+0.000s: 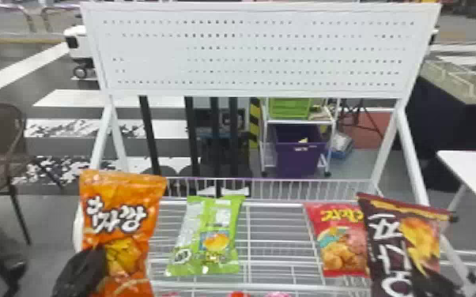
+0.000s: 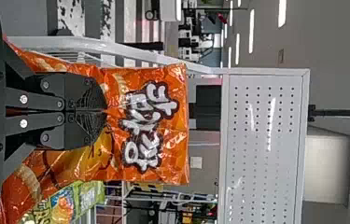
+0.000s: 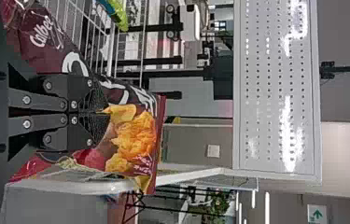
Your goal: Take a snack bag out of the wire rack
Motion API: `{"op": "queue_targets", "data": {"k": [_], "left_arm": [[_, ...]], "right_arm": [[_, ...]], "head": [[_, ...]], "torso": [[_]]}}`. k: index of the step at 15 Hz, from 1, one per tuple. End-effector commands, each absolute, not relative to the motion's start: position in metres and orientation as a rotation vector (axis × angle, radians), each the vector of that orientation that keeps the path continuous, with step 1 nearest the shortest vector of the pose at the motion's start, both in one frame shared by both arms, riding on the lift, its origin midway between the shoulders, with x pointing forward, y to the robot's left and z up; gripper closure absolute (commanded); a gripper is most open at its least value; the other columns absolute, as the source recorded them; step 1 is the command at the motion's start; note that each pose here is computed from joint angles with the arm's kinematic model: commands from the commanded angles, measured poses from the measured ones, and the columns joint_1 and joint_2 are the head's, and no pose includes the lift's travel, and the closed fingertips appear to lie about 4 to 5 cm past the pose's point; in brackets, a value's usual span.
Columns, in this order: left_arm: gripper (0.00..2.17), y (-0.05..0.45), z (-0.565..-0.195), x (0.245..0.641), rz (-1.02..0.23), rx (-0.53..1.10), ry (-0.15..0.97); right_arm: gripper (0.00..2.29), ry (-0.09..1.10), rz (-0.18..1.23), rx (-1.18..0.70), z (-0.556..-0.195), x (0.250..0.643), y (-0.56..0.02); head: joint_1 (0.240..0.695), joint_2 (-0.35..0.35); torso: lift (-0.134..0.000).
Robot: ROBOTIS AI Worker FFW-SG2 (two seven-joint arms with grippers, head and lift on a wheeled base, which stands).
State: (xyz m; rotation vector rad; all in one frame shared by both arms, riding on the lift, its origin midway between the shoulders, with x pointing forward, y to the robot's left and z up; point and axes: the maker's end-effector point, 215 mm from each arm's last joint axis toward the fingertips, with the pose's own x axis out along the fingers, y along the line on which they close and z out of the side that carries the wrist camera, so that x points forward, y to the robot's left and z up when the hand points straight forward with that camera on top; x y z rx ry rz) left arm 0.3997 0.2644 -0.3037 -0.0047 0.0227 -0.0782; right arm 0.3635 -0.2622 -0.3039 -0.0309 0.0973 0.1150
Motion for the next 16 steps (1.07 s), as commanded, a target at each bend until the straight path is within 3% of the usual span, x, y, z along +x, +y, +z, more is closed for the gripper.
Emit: {"op": "queue_targets", "data": {"k": [1,16], "left_arm": [[2.06,0.2636,-0.3038,0.3996,-0.079,-0.006,0.023],[2.06,0.2578,-0.3020,0.3968,-0.083,-0.009,0.021]], "right_arm": [[2.25,0.104,0.082,-0.049,-0.3016,0.3577,-0.2856],[2.25,0.094,0.099,-0.074,-0.2982,0.3572,-0.2841]], "head": [[0.499,0.000],[0.499,0.000]], "torso": [[0.000],[0.000]]}}
